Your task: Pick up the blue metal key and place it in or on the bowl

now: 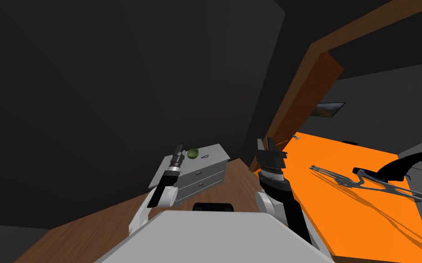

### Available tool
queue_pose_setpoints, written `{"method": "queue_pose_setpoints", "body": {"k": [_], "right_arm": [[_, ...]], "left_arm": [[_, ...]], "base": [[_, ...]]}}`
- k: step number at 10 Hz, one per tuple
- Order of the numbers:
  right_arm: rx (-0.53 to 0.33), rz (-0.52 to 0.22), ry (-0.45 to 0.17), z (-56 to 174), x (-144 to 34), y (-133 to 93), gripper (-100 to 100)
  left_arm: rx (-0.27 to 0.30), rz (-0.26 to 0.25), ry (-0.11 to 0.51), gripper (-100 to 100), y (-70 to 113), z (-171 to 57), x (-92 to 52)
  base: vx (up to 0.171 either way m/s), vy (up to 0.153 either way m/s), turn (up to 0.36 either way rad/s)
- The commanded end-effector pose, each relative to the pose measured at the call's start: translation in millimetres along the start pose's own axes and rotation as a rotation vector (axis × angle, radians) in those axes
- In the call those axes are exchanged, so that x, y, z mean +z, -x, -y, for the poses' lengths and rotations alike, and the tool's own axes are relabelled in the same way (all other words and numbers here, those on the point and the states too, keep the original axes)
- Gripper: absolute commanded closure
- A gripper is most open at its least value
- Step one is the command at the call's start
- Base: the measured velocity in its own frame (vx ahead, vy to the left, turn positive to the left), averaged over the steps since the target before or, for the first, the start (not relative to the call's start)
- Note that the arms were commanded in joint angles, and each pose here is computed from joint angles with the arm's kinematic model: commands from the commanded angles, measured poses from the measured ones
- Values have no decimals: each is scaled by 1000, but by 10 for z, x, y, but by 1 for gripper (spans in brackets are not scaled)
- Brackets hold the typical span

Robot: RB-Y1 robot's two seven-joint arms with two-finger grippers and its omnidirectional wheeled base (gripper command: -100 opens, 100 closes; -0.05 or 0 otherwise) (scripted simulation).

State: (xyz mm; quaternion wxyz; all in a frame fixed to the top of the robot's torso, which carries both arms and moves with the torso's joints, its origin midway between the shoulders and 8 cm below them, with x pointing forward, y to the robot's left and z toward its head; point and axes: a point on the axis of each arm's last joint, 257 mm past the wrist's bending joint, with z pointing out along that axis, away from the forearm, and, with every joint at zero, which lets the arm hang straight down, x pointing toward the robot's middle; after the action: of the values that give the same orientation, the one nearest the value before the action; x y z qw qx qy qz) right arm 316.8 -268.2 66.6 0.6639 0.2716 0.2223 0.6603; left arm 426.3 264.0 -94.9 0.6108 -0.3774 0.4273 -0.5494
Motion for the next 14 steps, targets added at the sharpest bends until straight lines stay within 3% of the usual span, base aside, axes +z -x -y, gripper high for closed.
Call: {"method": "queue_pose_setpoints", "body": {"k": [1, 14], "right_arm": [[0, 0, 0, 0, 0, 0, 0], [0, 0, 0, 0, 0, 0, 0]], "left_arm": [[-15, 1, 68, -100, -14, -253, 17], [-154, 42, 459, -100, 11, -1639, 49]], "base": [[24, -93, 35], [26, -68, 18]]}}
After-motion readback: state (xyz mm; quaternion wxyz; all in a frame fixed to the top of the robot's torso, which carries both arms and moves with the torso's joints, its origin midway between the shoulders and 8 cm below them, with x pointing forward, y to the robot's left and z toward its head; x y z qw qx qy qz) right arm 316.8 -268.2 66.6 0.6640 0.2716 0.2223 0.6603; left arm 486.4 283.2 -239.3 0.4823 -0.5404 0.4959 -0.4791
